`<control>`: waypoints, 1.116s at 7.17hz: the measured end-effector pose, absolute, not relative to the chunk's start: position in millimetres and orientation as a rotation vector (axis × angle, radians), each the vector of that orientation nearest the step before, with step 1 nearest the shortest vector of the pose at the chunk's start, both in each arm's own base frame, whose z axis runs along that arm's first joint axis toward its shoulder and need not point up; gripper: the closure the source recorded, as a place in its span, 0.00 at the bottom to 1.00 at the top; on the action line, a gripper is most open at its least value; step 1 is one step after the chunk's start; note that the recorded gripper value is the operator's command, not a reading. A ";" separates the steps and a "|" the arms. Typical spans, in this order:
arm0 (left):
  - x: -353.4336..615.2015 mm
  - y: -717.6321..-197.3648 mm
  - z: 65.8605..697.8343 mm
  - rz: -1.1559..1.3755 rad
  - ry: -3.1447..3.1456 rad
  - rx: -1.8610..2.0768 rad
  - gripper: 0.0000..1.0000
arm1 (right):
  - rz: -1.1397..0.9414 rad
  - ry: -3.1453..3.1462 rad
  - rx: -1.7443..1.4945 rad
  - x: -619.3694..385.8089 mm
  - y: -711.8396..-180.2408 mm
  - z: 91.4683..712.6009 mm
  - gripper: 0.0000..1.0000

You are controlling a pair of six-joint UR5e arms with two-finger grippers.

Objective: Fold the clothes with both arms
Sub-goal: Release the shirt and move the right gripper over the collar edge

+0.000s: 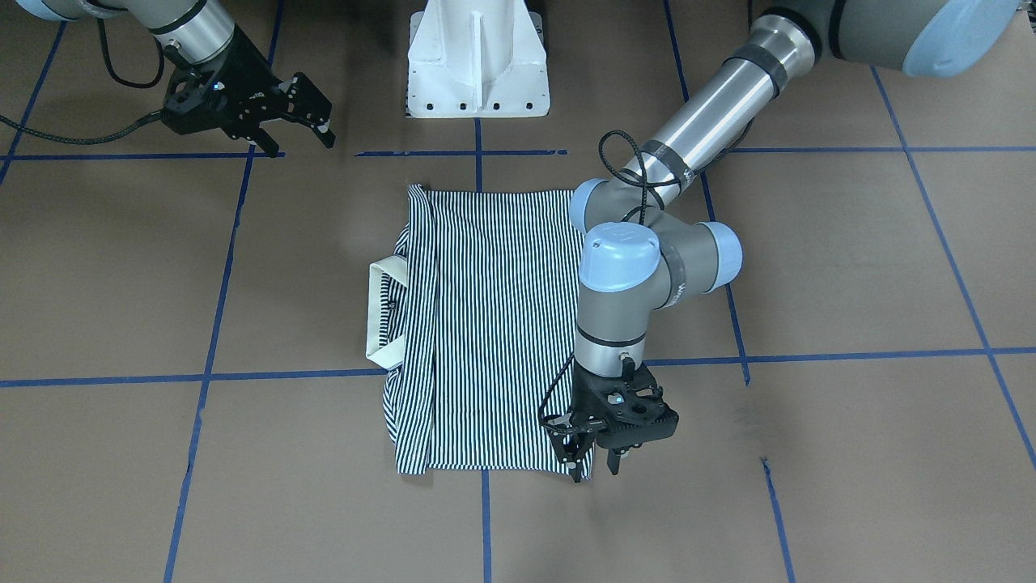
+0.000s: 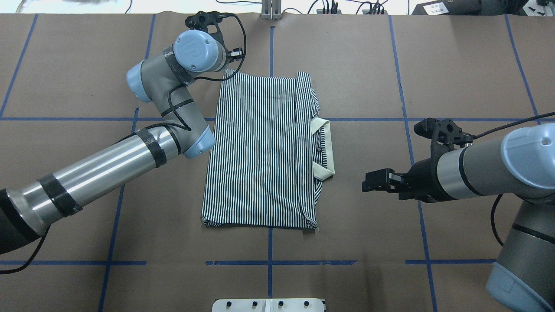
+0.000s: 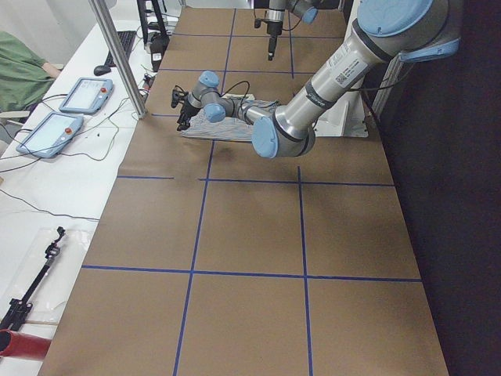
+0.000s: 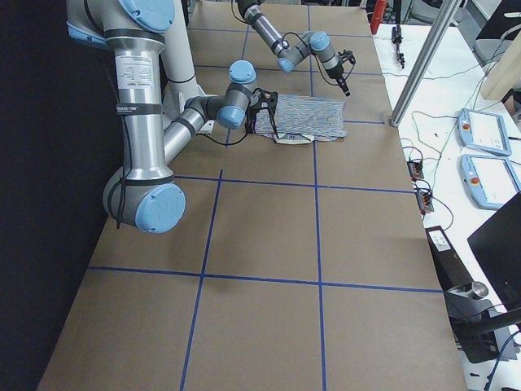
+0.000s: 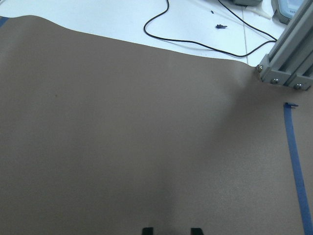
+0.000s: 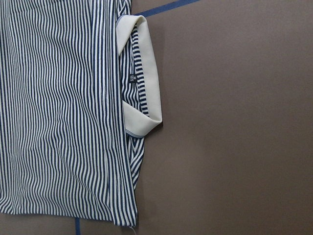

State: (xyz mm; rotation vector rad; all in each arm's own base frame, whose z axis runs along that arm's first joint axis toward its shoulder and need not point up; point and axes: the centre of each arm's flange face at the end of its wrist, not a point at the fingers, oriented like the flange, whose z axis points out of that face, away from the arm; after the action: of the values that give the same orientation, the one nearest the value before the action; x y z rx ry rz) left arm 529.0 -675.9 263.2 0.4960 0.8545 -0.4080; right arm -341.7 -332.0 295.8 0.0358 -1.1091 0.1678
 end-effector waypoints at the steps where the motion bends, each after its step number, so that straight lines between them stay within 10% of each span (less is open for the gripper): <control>1: 505.6 -665.1 267.8 -0.362 0.865 0.458 0.00 | 0.174 -1.096 0.045 -351.7 -339.8 298.4 0.00; 8: 388.5 -469.2 259.2 -0.130 0.926 0.369 0.00 | 0.082 -0.746 0.089 -536.9 -355.1 220.6 0.00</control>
State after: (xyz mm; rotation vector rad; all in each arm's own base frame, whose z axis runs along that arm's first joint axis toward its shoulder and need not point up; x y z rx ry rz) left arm 388.5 -469.2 259.2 0.3692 0.9260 -0.1299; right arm -536.9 -355.1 220.6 0.0889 -0.7463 0.0820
